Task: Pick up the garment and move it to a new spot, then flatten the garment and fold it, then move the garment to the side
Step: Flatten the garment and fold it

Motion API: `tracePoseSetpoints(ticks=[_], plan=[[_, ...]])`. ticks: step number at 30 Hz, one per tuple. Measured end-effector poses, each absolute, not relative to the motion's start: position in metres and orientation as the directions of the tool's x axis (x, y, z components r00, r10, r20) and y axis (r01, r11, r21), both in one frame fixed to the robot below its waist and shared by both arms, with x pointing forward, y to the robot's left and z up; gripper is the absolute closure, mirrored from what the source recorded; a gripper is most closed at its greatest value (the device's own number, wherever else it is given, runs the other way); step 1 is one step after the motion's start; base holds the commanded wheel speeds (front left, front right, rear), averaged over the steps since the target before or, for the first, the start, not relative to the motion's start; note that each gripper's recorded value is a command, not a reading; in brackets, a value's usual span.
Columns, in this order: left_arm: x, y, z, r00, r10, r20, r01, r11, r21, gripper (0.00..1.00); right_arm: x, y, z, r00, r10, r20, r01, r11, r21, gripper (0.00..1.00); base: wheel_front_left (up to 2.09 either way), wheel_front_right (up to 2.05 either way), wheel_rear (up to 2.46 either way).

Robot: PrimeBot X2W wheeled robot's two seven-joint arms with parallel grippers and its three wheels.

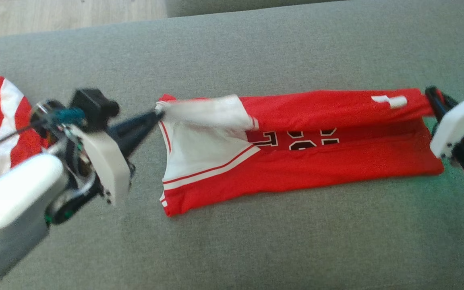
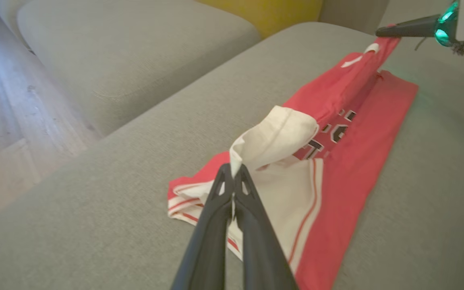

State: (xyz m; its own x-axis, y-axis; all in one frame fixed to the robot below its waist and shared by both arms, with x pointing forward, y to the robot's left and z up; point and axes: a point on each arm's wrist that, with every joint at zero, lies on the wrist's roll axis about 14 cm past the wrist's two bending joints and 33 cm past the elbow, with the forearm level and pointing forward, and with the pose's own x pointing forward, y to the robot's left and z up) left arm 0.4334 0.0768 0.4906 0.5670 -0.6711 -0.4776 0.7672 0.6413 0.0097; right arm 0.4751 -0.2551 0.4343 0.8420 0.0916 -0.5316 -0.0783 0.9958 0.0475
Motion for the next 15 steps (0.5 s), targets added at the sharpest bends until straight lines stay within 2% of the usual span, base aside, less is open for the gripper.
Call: tracePoseSetpoints(ticks=[15], plan=[[0.376,0.077,0.464,0.450,-0.670,-0.591,0.789,0.608,-0.088,1.00,0.417,-0.269,0.403,0.681,0.106,-0.724,-0.129,0.991,0.024,1.00,0.00,0.00,0.00]])
